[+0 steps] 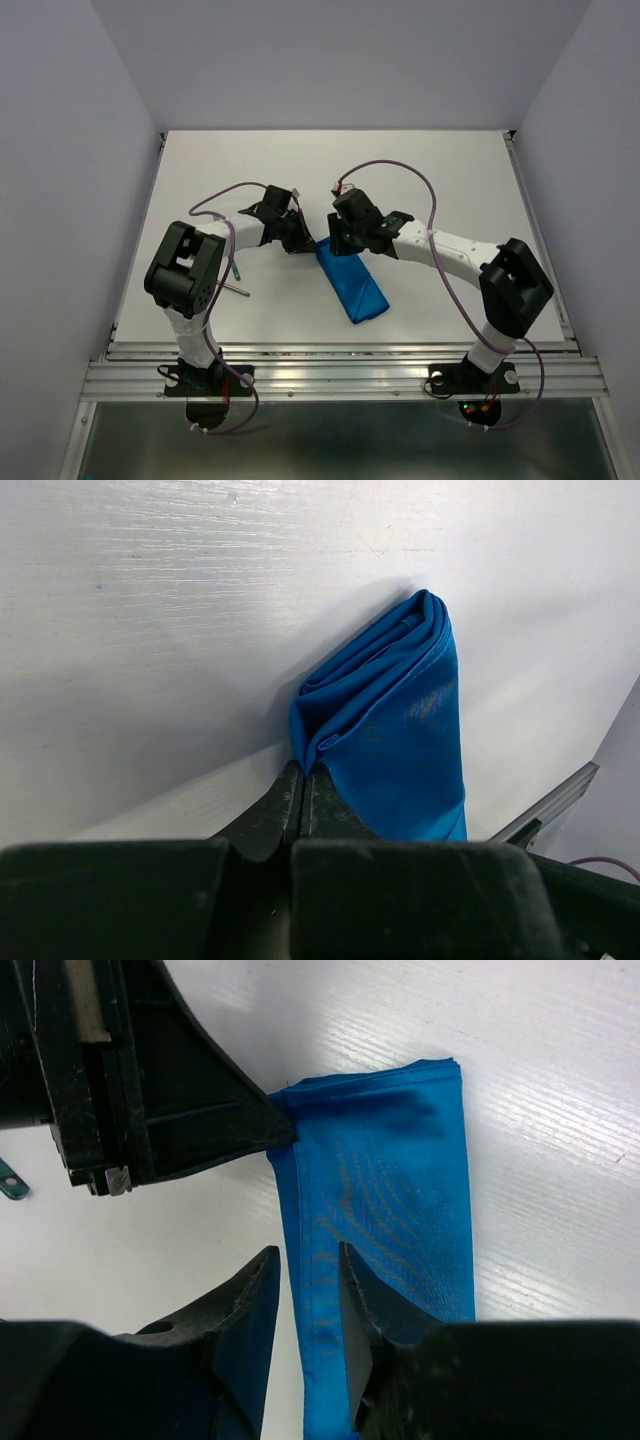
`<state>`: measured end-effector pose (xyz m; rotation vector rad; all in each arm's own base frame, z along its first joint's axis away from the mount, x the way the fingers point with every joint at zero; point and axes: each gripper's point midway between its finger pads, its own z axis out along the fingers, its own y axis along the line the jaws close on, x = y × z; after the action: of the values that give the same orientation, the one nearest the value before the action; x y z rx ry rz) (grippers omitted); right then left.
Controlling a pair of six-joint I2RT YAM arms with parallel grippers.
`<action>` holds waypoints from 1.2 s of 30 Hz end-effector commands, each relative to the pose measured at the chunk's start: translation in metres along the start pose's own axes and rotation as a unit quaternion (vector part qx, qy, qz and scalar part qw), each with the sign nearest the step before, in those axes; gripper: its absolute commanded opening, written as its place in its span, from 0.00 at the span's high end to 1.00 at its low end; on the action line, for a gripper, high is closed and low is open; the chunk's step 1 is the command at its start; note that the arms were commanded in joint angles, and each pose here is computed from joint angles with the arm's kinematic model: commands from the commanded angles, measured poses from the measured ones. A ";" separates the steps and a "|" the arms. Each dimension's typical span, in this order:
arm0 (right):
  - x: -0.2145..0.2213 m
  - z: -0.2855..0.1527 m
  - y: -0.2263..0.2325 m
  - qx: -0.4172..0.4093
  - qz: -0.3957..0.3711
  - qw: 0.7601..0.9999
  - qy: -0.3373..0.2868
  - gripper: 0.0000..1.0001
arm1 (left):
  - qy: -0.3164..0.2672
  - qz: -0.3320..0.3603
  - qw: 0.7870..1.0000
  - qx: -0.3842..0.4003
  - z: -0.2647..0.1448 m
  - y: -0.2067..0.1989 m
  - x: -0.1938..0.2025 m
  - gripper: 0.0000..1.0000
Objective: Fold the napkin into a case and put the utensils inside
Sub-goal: Grasp the top corner of the smaller rectangle folded napkin from the folded napkin.
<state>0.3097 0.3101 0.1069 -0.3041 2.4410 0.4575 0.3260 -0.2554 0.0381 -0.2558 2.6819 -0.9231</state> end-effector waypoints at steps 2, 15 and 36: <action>0.005 0.009 0.016 -0.002 -0.062 0.998 -0.013 0.62 | -0.013 0.009 1.000 0.017 -0.013 -0.021 -0.010 1.00; 0.023 0.038 0.033 0.016 -0.115 0.993 -0.005 0.57 | -0.011 0.006 1.000 0.023 -0.019 -0.025 -0.007 1.00; 0.007 0.066 0.039 0.061 -0.097 0.992 -0.052 0.59 | -0.009 0.000 1.000 0.022 -0.019 -0.023 -0.005 1.00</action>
<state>0.3100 0.3446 0.0470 -0.5159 2.3889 0.1825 0.3275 -0.2480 0.0381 -0.3179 2.6937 -0.8865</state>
